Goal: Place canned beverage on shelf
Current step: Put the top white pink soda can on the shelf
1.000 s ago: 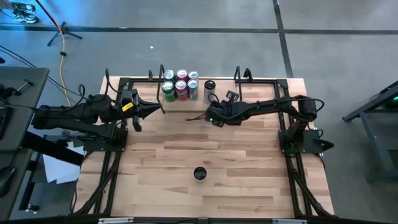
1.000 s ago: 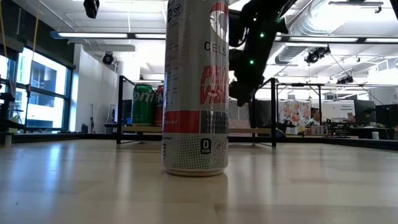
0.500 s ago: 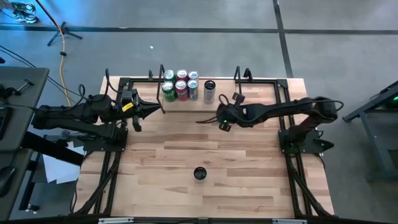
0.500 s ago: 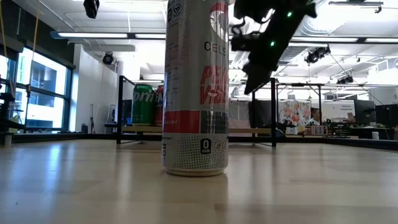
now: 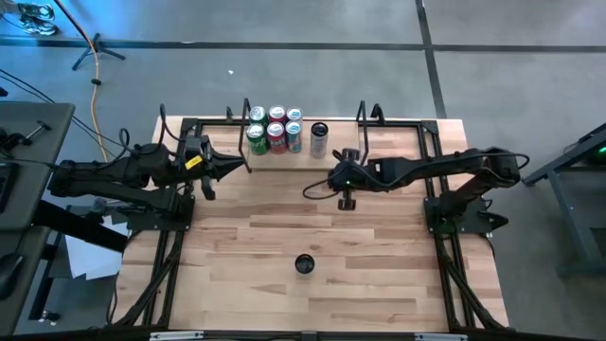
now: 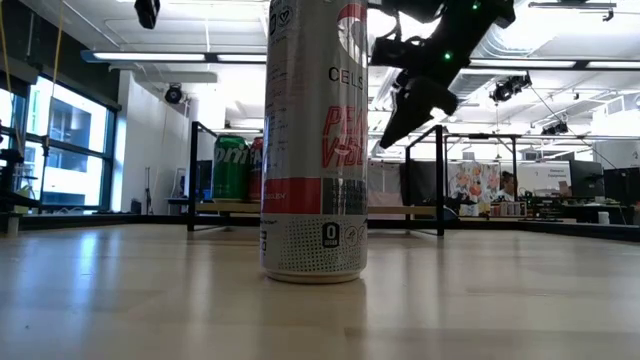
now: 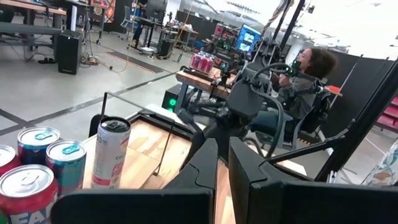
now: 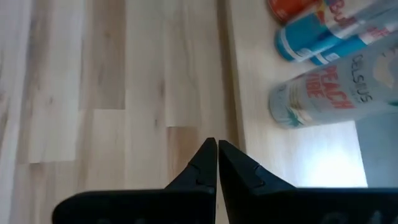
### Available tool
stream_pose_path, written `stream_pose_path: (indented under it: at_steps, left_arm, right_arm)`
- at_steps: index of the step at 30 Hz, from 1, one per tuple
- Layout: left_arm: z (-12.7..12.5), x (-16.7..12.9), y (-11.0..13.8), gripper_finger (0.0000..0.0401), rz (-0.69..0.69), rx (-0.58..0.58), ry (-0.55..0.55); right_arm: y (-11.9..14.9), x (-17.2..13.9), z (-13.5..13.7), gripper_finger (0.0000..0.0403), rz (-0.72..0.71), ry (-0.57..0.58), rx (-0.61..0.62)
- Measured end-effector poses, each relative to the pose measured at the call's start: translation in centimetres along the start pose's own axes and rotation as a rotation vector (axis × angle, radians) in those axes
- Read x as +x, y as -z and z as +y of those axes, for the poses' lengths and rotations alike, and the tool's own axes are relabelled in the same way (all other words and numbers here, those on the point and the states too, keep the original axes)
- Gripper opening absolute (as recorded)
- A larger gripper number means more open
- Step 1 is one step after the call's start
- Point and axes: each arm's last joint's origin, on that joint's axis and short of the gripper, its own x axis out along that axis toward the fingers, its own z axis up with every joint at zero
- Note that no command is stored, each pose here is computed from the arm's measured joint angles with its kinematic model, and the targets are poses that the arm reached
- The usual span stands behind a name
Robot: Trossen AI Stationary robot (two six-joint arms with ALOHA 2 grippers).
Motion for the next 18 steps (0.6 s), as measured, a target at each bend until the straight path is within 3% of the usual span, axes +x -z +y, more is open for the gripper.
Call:
stream_pose_path:
  at_steps: [10,18]
  left_arm:
    - [-0.07,0.0,-0.21,0.0003,-0.021,-0.007,0.007]
    - [-0.07,0.0,-0.21,0.0003,-0.021,-0.007,0.007]
  right_arm:
    - [-0.1,-0.04,0.09,0.0,-0.008,-0.003,0.0]
    - [-0.48,0.0,-0.49,0.0,-0.036,0.099,0.093]
